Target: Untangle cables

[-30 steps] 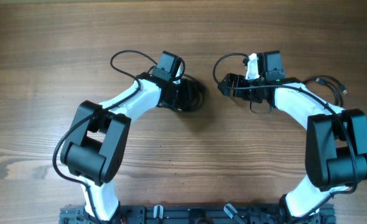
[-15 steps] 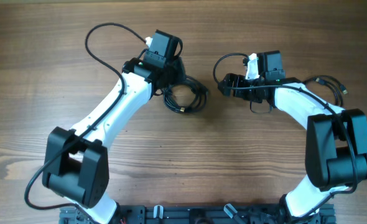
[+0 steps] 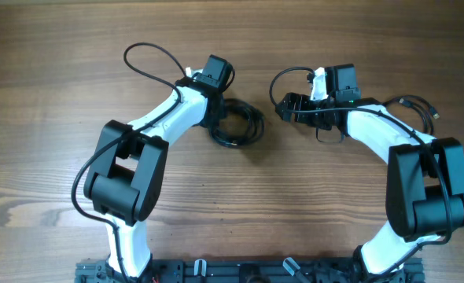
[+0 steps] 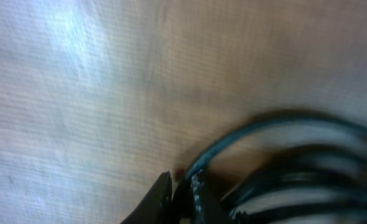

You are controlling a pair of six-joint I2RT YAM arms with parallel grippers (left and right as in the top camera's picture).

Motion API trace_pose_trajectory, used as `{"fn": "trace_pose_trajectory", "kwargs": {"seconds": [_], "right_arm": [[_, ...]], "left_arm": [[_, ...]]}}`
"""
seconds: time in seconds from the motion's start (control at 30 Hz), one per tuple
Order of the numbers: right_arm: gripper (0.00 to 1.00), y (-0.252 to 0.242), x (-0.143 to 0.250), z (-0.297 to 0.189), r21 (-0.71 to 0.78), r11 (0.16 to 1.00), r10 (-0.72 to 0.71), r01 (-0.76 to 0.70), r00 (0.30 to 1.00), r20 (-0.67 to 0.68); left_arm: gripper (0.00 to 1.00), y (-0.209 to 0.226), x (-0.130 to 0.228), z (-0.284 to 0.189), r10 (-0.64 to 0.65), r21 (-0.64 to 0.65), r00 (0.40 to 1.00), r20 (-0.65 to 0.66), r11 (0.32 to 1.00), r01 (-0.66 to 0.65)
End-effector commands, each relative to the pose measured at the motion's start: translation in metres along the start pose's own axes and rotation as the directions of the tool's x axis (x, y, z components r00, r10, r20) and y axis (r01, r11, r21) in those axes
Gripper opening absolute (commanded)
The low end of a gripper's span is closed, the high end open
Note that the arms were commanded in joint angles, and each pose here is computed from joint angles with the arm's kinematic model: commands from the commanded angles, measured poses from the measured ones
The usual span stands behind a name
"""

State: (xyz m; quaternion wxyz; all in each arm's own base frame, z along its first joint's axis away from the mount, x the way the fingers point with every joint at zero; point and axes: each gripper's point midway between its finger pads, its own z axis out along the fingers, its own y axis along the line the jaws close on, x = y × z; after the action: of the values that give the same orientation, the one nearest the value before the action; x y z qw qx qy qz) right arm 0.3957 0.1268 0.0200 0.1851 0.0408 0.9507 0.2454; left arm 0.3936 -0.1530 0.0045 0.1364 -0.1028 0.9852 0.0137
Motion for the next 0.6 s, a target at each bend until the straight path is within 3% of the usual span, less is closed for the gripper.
{"fn": "trace_pose_trajectory", "kwargs": {"seconds": [0.0,0.13,0.23,0.57], "right_arm": [[1.0,-0.013,0.013,0.009,0.028,0.999,0.033,-0.031,0.999,-0.041],[1.0,-0.013,0.014,0.009,0.029,0.999,0.032,-0.031,0.999,-0.043],[1.0,-0.013,0.014,0.009,0.029,0.999,0.032,-0.03,0.999,-0.043],[1.0,-0.013,0.014,0.009,0.029,0.999,0.034,-0.033,0.999,-0.042]], "left_arm": [[0.13,-0.012,0.045,-0.003,0.027,0.092,0.978,-0.209,0.996,-0.008],[0.04,-0.021,0.081,-0.015,0.111,0.2,0.922,-0.371,0.979,-0.038],[0.04,-0.027,0.09,-0.027,0.219,0.291,0.893,-0.394,0.951,-0.105],[0.2,-0.011,0.045,-0.091,0.182,0.281,0.966,-0.183,0.951,-0.126]]}}
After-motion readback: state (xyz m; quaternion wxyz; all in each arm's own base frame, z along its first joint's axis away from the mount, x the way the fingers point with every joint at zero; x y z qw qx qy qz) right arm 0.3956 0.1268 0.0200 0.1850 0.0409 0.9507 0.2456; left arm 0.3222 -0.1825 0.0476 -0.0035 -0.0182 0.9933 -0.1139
